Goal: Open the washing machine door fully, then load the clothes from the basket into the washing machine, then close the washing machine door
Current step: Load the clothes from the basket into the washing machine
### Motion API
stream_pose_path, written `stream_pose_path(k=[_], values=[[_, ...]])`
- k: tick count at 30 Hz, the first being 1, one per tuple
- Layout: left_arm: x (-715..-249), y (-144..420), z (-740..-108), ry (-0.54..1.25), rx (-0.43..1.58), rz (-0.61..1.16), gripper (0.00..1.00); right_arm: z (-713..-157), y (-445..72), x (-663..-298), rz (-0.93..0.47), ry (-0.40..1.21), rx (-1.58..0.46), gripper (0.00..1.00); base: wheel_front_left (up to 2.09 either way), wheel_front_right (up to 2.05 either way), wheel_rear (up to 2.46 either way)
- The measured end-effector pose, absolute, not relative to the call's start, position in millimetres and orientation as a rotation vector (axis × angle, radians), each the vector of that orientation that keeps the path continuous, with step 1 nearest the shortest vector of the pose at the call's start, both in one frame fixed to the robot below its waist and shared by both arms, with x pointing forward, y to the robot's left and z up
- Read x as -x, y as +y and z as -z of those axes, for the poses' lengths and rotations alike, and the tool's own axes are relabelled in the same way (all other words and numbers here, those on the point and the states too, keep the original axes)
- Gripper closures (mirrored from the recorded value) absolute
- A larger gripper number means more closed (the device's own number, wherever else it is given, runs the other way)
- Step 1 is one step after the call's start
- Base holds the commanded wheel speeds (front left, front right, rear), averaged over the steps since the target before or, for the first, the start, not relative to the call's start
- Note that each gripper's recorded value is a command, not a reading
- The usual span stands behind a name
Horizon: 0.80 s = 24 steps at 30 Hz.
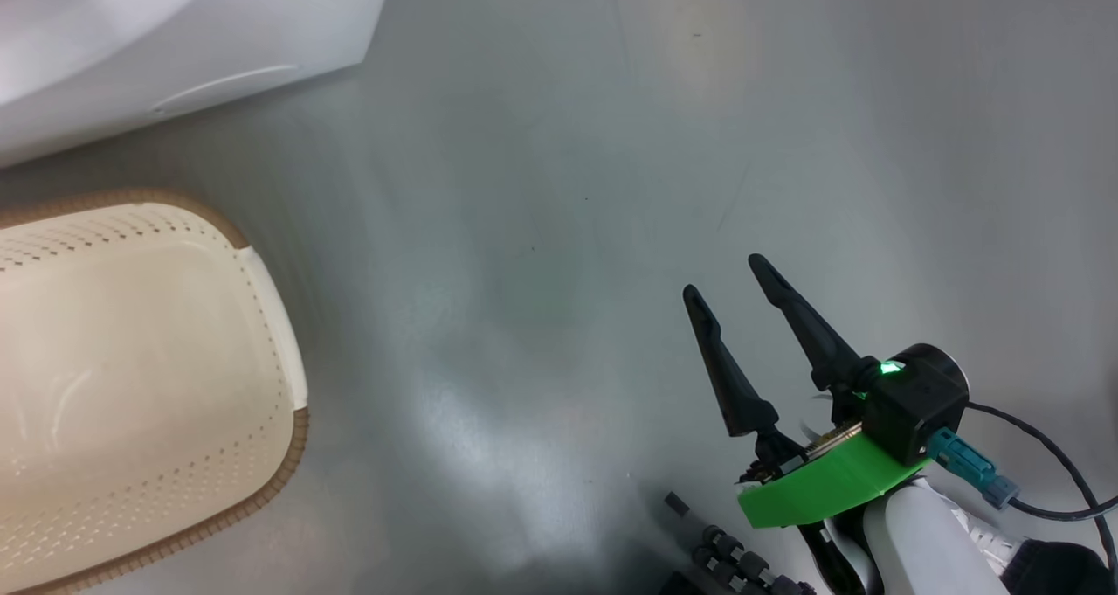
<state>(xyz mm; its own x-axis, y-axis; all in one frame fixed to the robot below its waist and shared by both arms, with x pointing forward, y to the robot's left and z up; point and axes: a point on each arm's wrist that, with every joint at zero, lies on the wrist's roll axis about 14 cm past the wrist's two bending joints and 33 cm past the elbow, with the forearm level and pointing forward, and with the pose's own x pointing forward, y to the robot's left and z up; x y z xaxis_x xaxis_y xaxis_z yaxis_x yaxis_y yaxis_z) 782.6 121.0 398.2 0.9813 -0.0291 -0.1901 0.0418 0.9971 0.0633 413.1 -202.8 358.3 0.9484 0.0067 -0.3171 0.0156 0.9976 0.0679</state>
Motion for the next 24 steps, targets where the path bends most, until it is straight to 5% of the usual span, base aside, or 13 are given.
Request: stream_pose_path(k=[24], values=[[-760.4,132.3,-426.7,0.135,0.022,-0.047,0.00,-370.6,-186.4,-431.5,-0.050,0.258,-0.100,0.00,0.00,0.00,0.00]])
